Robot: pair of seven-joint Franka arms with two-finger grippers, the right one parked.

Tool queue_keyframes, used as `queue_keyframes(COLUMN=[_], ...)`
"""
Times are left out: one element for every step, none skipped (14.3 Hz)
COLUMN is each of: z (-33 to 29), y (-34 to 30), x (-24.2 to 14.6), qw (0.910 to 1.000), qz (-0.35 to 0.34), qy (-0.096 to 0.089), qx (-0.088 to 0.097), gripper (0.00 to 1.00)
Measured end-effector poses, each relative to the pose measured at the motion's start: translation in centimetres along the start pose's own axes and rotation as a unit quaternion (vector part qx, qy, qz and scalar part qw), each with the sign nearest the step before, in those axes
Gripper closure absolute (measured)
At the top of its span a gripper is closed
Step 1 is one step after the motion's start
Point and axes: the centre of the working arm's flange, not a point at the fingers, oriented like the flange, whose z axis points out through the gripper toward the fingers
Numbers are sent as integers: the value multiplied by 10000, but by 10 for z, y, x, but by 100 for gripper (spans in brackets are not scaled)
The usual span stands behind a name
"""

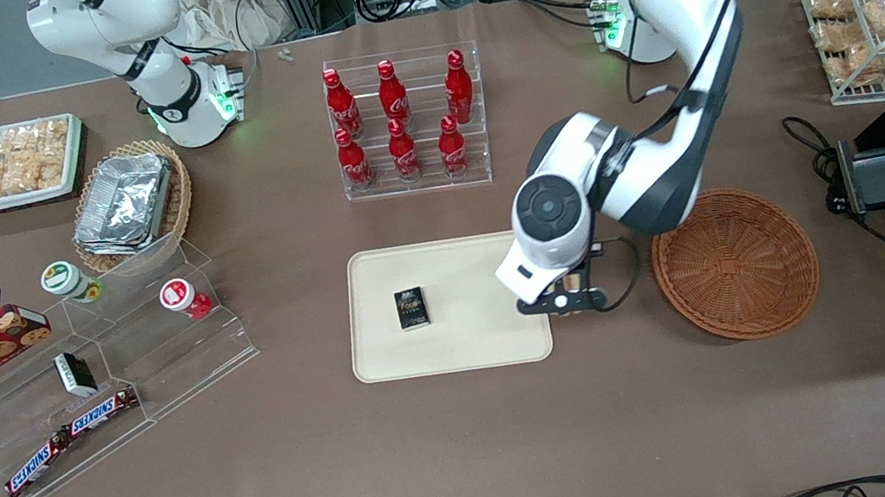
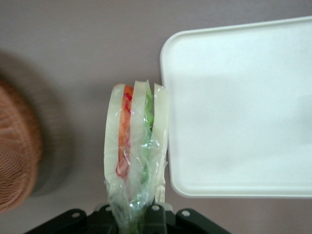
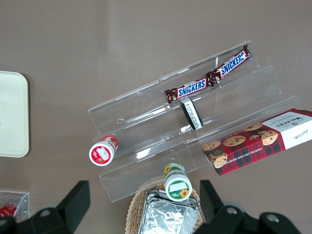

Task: Place sandwich from basket to tray
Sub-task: 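Carry the sandwich with the left gripper over the cream tray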

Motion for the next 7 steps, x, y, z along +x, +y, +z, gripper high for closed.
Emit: queue_keyframes(z=[17,32,45,56,65,70,72], y=[4,7,11,15,21,29,36], x=[5,10,14,17,17,16,13], qw=[10000,9999,9998,9995,9992,9988,9986], qz=[10,0,-59,-149,-232,-286,-341], qy=[0,-1,13,38,56,56,37], qx=[-66,-125,-191,-263,-334,-381,-407], gripper=[81,81,81,81,81,81,81])
